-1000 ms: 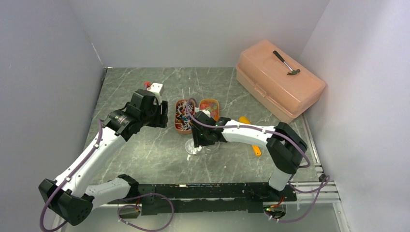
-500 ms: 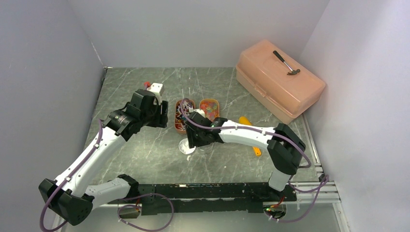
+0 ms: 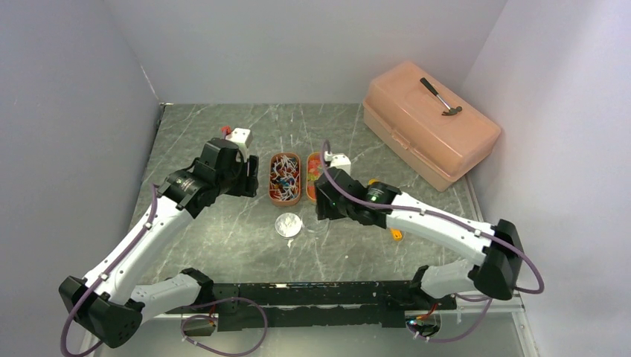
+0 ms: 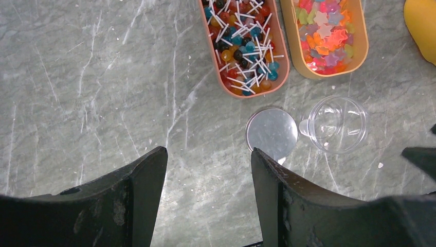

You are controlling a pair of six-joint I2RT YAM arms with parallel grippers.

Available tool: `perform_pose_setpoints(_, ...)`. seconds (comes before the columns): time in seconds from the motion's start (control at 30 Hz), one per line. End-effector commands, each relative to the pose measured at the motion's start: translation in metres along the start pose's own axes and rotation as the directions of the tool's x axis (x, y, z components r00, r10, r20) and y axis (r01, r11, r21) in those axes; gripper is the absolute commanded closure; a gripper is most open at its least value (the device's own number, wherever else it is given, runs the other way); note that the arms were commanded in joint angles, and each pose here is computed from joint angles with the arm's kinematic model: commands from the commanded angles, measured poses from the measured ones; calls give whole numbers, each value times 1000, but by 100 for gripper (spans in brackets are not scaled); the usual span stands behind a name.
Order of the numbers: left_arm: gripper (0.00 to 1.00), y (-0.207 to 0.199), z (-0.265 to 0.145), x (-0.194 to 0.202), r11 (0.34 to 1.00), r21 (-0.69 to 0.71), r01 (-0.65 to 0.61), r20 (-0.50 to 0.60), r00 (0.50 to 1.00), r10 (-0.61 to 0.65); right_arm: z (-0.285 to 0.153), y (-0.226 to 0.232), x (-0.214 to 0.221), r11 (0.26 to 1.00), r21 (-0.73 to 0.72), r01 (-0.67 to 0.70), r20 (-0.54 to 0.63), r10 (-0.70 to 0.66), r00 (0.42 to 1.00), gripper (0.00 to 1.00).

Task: Pack the candies
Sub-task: Move the packing bottle to the center of the board, then pick up the spatula from the center of the board.

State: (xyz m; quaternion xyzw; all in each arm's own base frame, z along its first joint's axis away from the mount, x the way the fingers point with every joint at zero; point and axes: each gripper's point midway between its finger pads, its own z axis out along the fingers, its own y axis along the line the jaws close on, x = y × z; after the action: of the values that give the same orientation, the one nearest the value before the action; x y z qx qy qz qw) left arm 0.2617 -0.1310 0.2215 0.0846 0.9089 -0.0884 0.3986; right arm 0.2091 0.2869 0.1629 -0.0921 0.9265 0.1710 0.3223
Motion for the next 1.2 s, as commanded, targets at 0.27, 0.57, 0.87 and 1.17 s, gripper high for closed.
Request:
perform_pose_setpoints(0.27,34,-2,-13,-9,1000,20,12,70,997,-13,-19,-132,14,960,275,-44,5,44,999,44)
perform_pose_setpoints(0.57,34,-3,-17,-10,1000,28,10,85,996,-12,-6,-185,20,915,370,-163,-6,178,984,33)
perform_pose_setpoints(0.87,34,-4,-21,-12,999,39,3,100,995,-7,20,-216,32,884,407,-232,-43,272,961,27)
perform_pose_setpoints(1.17,34,-5,-23,-13,999,49,4,107,994,-9,29,-244,41,857,439,-270,-46,321,946,24)
